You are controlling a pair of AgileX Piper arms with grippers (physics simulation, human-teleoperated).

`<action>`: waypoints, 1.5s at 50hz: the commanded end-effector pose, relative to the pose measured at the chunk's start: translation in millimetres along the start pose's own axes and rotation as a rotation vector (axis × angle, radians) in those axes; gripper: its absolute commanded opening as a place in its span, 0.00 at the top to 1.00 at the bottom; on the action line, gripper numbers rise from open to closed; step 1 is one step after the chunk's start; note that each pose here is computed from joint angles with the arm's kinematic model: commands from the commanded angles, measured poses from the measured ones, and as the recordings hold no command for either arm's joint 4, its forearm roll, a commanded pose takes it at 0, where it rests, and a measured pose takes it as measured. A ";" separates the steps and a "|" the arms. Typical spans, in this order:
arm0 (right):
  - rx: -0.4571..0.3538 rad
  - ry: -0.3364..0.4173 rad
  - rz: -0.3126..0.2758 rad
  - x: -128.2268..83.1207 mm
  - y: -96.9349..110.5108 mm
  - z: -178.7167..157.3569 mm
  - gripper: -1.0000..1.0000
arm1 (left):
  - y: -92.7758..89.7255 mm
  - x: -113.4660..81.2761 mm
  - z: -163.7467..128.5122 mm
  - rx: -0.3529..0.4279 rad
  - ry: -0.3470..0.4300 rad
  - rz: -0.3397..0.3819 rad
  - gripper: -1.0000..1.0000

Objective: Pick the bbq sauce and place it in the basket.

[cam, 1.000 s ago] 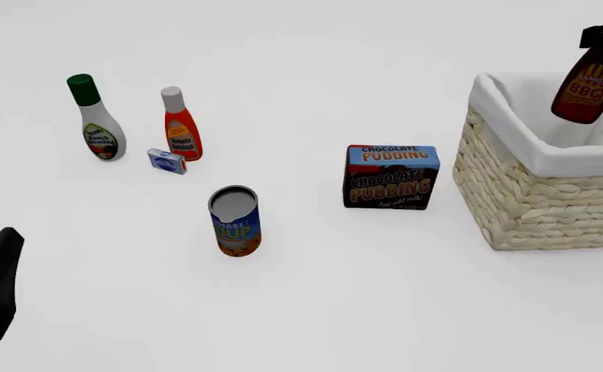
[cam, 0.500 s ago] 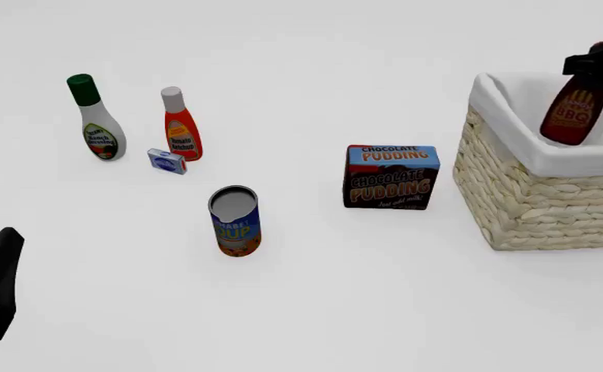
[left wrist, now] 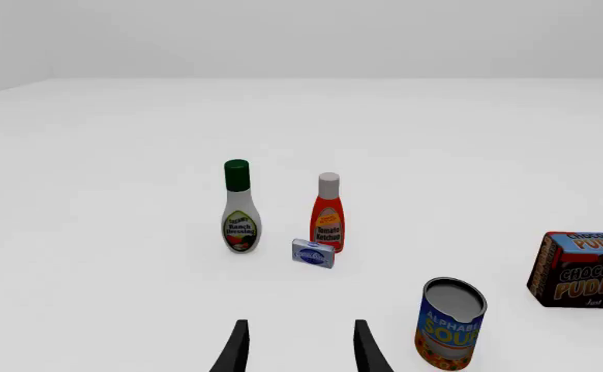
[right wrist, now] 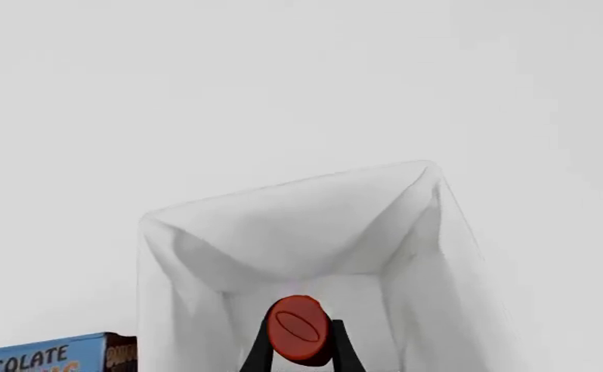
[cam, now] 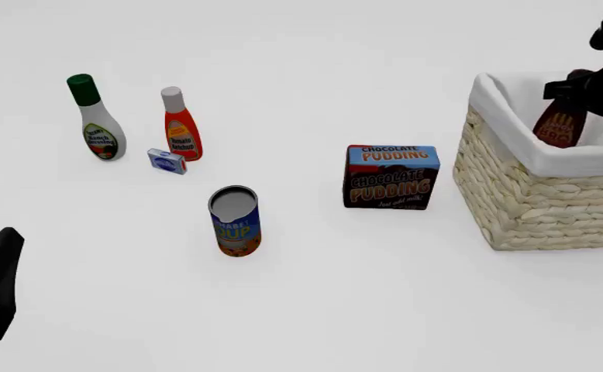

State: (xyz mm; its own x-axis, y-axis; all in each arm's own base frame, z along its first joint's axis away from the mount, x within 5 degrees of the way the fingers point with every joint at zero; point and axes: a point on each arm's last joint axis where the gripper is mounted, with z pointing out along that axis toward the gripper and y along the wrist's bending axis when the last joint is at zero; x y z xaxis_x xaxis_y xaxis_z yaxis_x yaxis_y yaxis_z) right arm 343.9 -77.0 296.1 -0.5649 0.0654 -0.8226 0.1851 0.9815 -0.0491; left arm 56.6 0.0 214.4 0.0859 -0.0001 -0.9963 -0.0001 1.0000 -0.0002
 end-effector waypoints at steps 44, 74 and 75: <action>-0.008 0.042 0.000 20.8 3.6 26.2 1.00 | 0.0 0.0 0.0 0.000 0.000 0.000 0.00; -0.007 0.061 -0.004 25.8 3.1 30.8 0.00 | 0.0 0.0 0.0 0.000 0.000 0.000 0.00; -0.007 0.062 -0.005 26.2 2.9 30.5 0.00 | 0.0 0.0 0.0 0.000 0.000 0.000 0.00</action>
State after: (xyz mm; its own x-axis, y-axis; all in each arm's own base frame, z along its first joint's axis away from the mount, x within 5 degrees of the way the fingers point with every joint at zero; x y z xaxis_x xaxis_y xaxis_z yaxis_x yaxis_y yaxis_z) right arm 356.2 -77.6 256.2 -0.6173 0.0668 -0.7839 0.1724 0.9837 -0.0520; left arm 56.6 0.0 214.4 0.0859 -0.0001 -0.9963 -0.0001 1.0000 -0.0002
